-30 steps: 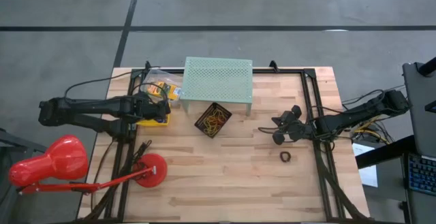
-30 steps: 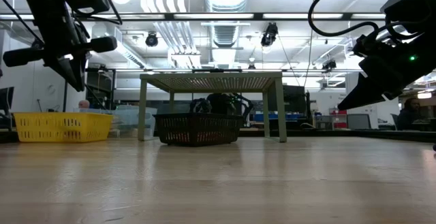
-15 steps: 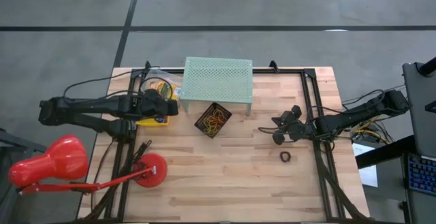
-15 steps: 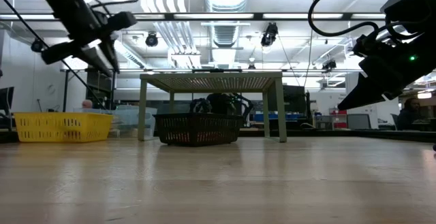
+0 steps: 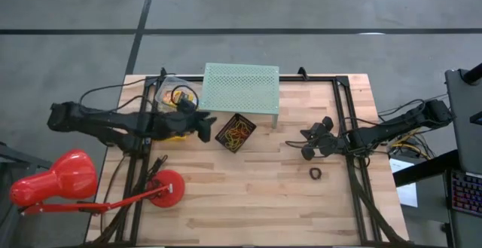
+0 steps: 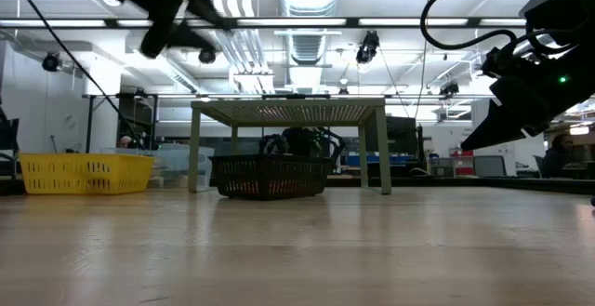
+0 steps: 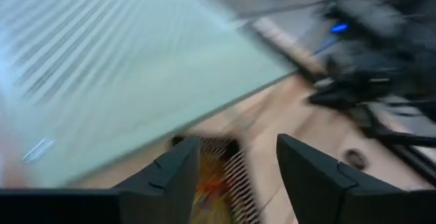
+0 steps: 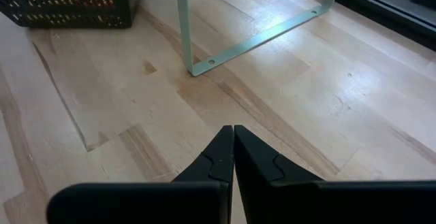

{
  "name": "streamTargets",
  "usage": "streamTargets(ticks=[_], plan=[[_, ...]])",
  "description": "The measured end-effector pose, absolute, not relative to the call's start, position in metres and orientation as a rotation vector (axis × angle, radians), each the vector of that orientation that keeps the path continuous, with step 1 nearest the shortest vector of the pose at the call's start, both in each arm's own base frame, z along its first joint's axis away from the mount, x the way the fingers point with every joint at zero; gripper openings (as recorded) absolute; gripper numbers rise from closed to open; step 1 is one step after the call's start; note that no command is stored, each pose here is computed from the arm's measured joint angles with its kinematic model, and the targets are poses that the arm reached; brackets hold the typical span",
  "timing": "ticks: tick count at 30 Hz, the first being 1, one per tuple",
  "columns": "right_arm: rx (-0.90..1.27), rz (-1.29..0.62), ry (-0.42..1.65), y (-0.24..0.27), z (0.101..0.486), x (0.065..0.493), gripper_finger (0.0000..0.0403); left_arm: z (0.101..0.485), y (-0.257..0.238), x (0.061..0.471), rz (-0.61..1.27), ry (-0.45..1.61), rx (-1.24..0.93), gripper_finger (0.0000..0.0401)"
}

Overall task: Pick & Place Office Desk Supplies
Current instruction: Put the black spring rubber band into the yellow bin

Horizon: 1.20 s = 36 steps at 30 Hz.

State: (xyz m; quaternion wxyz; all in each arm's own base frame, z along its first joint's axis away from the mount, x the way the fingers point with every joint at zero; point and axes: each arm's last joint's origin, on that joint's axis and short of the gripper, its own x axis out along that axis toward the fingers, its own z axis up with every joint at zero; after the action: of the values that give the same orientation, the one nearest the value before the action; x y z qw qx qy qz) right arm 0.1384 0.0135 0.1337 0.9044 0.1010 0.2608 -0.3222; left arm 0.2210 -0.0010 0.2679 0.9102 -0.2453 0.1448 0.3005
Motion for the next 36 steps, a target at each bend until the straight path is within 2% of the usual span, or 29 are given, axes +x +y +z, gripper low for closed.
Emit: streamTargets(ticks=[5, 10, 16, 22, 26, 36], plan=[[0.209, -0.666, 0.539, 0.014, 0.134, 0.138, 0.0008, 0.275, -0.036, 0.242, 0.431, 0.206, -0.209, 0.0198], [0.209, -0.666, 0.539, 0.014, 0.134, 0.138, 0.0008, 0.257, -0.063, 0.265, 0.324, 0.219, 0.028, 0.0189], [0.209, -0.665, 0.539, 0.014, 0.134, 0.138, 0.0008, 0.24, -0.069, 0.282, 0.329, 0.205, -0.054, 0.0186], [0.209, -0.666, 0.539, 0.014, 0.134, 0.138, 0.0008, 0.246, -0.066, 0.278, 0.339, 0.188, -0.05, 0.0186], [0.209, -0.666, 0.539, 0.013, 0.134, 0.138, 0.0008, 0.251, -0.067, 0.273, 0.278, 0.202, -0.054, 0.0186], [0.209, -0.666, 0.539, 0.014, 0.134, 0.138, 0.0008, 0.253, -0.067, 0.272, 0.244, 0.212, 0.048, 0.0186]])
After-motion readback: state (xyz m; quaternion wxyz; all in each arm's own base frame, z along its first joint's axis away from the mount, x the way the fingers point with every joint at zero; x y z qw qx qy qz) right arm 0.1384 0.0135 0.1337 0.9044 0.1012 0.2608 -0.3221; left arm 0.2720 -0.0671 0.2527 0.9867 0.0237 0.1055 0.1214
